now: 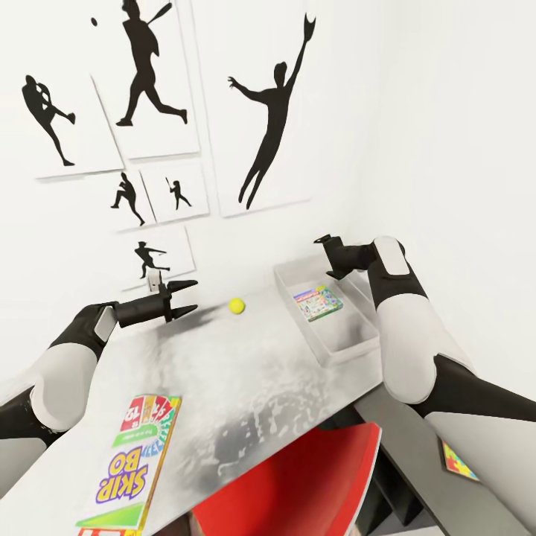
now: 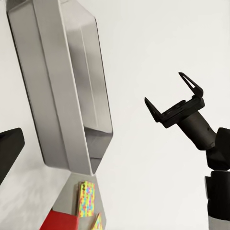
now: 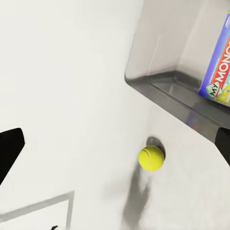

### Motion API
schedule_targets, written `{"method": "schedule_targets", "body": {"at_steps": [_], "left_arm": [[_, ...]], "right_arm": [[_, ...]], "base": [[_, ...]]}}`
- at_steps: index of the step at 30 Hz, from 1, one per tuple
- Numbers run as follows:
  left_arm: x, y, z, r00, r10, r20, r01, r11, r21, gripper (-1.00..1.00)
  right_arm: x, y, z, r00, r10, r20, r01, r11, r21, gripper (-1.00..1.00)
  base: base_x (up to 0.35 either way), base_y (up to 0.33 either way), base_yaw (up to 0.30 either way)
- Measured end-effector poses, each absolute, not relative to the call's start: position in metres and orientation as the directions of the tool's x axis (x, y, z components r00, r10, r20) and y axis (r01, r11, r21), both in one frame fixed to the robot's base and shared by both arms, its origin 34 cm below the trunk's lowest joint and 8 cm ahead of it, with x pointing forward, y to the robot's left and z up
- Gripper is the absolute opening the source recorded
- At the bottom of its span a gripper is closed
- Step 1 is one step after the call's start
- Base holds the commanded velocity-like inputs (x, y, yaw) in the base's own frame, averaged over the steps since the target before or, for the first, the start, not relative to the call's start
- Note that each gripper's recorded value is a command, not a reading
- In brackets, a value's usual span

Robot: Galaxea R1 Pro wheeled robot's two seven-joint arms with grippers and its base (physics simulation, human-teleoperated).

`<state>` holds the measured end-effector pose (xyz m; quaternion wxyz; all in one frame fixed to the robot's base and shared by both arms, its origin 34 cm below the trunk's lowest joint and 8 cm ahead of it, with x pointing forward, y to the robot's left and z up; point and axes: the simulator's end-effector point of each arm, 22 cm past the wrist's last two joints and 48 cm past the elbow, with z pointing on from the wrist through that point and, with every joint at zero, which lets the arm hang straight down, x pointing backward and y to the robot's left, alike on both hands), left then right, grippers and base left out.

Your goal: Put all the toys in the child's room - the three board games (two on the bed and one on the table), the two jigsaw puzzles on the table, and the tennis ball on the table - inside the toy box on the table in the child's room.

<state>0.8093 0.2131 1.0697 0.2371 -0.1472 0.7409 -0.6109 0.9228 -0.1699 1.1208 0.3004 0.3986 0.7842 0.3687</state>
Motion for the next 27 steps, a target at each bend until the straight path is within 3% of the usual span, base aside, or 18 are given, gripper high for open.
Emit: {"method": "schedule_targets", "body": {"at_steps": [27], "left_arm": [[0.806, 0.213, 1.1, -0.836, -0.508, -0.208, 0.115, 0.209, -0.971, 1.0]], "right_arm": [[0.919, -0.173, 1.157, -0.478, 0.855, -0.201, 0.371, 0.404, 0.836, 1.0]], "base": [[0.0, 0.0, 0.0]]}}
